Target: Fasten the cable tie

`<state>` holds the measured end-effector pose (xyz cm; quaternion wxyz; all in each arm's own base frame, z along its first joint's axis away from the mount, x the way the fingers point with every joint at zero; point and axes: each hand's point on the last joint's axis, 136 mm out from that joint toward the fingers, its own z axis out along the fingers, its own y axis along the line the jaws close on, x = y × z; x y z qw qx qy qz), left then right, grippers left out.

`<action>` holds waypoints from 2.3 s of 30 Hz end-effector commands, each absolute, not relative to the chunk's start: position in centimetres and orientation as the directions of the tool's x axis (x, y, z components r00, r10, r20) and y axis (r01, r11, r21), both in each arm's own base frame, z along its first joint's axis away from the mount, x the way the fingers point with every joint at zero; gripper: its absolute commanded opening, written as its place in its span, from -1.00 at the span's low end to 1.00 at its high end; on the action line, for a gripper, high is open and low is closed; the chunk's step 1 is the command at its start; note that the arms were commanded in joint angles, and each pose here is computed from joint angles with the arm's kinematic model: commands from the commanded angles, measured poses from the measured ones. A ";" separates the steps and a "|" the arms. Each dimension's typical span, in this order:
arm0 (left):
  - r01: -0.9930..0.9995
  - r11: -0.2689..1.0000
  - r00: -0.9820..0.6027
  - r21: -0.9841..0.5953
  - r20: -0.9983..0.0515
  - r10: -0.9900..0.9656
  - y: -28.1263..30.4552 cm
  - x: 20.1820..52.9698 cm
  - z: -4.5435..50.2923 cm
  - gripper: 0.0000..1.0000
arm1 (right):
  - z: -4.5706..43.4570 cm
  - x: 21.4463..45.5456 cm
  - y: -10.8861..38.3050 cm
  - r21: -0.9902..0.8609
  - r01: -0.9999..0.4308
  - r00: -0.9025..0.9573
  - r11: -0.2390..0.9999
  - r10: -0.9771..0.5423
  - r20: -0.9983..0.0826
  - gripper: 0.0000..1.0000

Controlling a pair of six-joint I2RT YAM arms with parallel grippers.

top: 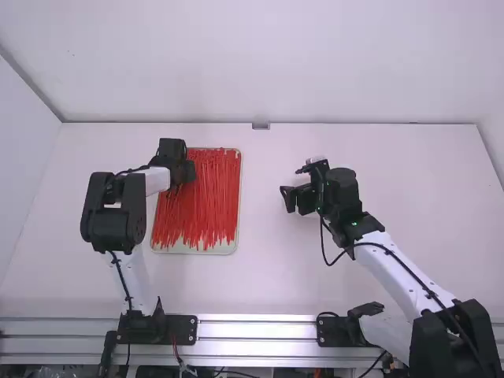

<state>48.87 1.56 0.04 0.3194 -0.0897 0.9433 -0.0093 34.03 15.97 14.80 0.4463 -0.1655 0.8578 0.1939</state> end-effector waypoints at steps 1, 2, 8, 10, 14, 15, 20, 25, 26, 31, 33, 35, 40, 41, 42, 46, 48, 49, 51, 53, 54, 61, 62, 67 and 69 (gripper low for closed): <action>-0.166 0.983 -0.787 -0.084 -0.589 -0.183 1.6 48.9 -0.6 -0.78 | 16.1 34.7 16.4 0.184 -0.468 -0.525 0.864 -0.105 -0.845 0.96; -0.171 0.982 -0.786 -0.085 -0.589 -0.188 1.6 48.9 -0.6 -0.79 | 16.1 34.7 16.4 0.184 -0.468 -0.525 0.864 -0.105 -0.845 0.96; -0.167 0.982 -0.772 -0.090 -0.607 -0.187 1.6 49.3 0.1 -0.81 | 16.1 34.7 16.4 0.184 -0.468 -0.523 0.864 -0.104 -0.846 0.96; -0.166 0.982 -0.764 -0.092 -0.617 -0.187 1.6 49.5 0.7 -0.82 | 16.1 34.7 16.4 0.184 -0.468 -0.523 0.864 -0.104 -0.846 0.96; -0.165 0.982 -0.756 -0.094 -0.628 -0.187 1.6 49.8 1.6 -0.84 | 16.1 34.7 16.4 0.184 -0.468 -0.523 0.864 -0.104 -0.846 0.96; -0.166 0.982 -0.756 -0.094 -0.628 -0.188 1.6 49.8 1.8 -0.85 | 16.1 34.7 16.4 0.183 -0.468 -0.523 0.864 -0.104 -0.846 0.96; -0.164 0.982 -0.752 -0.095 -0.632 -0.187 1.6 50.1 3.5 -0.88 | 16.1 34.7 16.4 0.184 -0.468 -0.523 0.865 -0.103 -0.846 0.96; -0.160 0.982 -0.718 -0.101 -0.670 -0.186 1.6 50.3 6.9 -0.95 | 16.1 34.6 16.5 0.184 -0.470 -0.523 0.863 -0.105 -0.846 0.96; -0.157 0.982 -0.706 -0.105 -0.683 -0.186 1.6 50.2 8.2 -0.96 | 16.1 34.7 16.5 0.183 -0.470 -0.522 0.863 -0.105 -0.846 0.96; -0.144 0.983 -0.661 -0.112 -0.729 -0.180 1.3 49.5 12.6 -0.96 | 16.1 34.7 16.4 0.184 -0.468 -0.523 0.865 -0.103 -0.846 0.96; -0.139 0.984 -0.650 -0.115 -0.739 -0.178 1.1 49.3 13.7 -0.95 | 16.1 34.7 16.4 0.183 -0.468 -0.523 0.865 -0.103 -0.846 0.96; -0.133 0.984 -0.620 -0.119 -0.764 -0.177 1.0 48.5 16.4 -0.96 | 16.1 34.6 16.5 0.184 -0.472 -0.522 0.862 -0.106 -0.846 0.96; -0.121 0.984 -0.558 -0.128 -0.811 -0.174 0.9 46.6 20.6 -0.96 | 16.1 34.6 16.4 0.184 -0.469 -0.524 0.864 -0.105 -0.845 0.96; -0.120 0.984 -0.550 -0.129 -0.817 -0.174 0.9 46.3 21.0 -0.96 | 16.1 34.6 16.4 0.184 -0.469 -0.525 0.864 -0.105 -0.844 0.96; -0.119 0.984 -0.543 -0.130 -0.822 -0.174 0.9 46.0 21.4 -0.95 | 16.0 34.6 16.5 0.184 -0.470 -0.526 0.863 -0.106 -0.844 0.96; -0.111 0.984 -0.493 -0.139 -0.852 -0.176 0.8 43.6 23.3 -0.95 | 16.0 34.6 16.5 0.188 -0.468 -0.528 0.864 -0.103 -0.843 0.96; -0.117 0.980 -0.457 -0.163 -0.867 -0.198 0.8 42.1 23.9 -0.96 | 16.2 34.5 16.8 0.197 -0.483 -0.524 0.853 -0.102 -0.845 0.96; -0.117 0.980 -0.455 -0.164 -0.868 -0.199 0.8 42.0 23.9 -0.96 | 16.2 34.5 16.8 0.198 -0.486 -0.523 0.851 -0.102 -0.846 0.96; -0.078 0.980 -0.416 -0.183 -0.888 -0.199 0.2 40.6 24.2 -0.96 | 16.7 34.1 17.7 0.221 -0.528 -0.512 0.820 -0.100 -0.853 0.96; -0.050 0.980 -0.396 -0.194 -0.897 -0.198 -0.2 39.9 24.2 -0.96 | 17.1 34.0 18.1 0.232 -0.549 -0.504 0.803 -0.097 -0.858 0.96; -0.037 0.978 -0.380 -0.206 -0.902 -0.205 -0.5 39.5 24.3 -0.95 | 17.3 33.9 18.4 0.238 -0.563 -0.499 0.791 -0.096 -0.862 0.96; 0.095 0.953 -0.345 -0.289 -0.907 -0.241 -2.9 37.7 24.0 -0.95 | 19.2 33.2 20.3 0.321 -0.634 -0.483 0.704 -0.037 -0.875 0.96; 0.128 0.944 -0.343 -0.304 -0.907 -0.245 -3.5 37.6 24.0 -0.95 | 19.7 33.0 20.7 0.336 -0.649 -0.479 0.683 -0.024 -0.877 0.96; 0.221 0.914 -0.343 -0.340 -0.904 -0.254 -5.9 37.4 24.4 -0.95 | 21.4 31.9 22.5 0.335 -0.730 -0.432 0.596 -0.023 -0.902 0.96; 0.278 0.897 -0.334 -0.345 -0.910 -0.246 -7.5 37.3 25.1 -0.95 | 21.8 31.5 23.5 0.322 -0.752 -0.411 0.574 -0.027 -0.911 0.96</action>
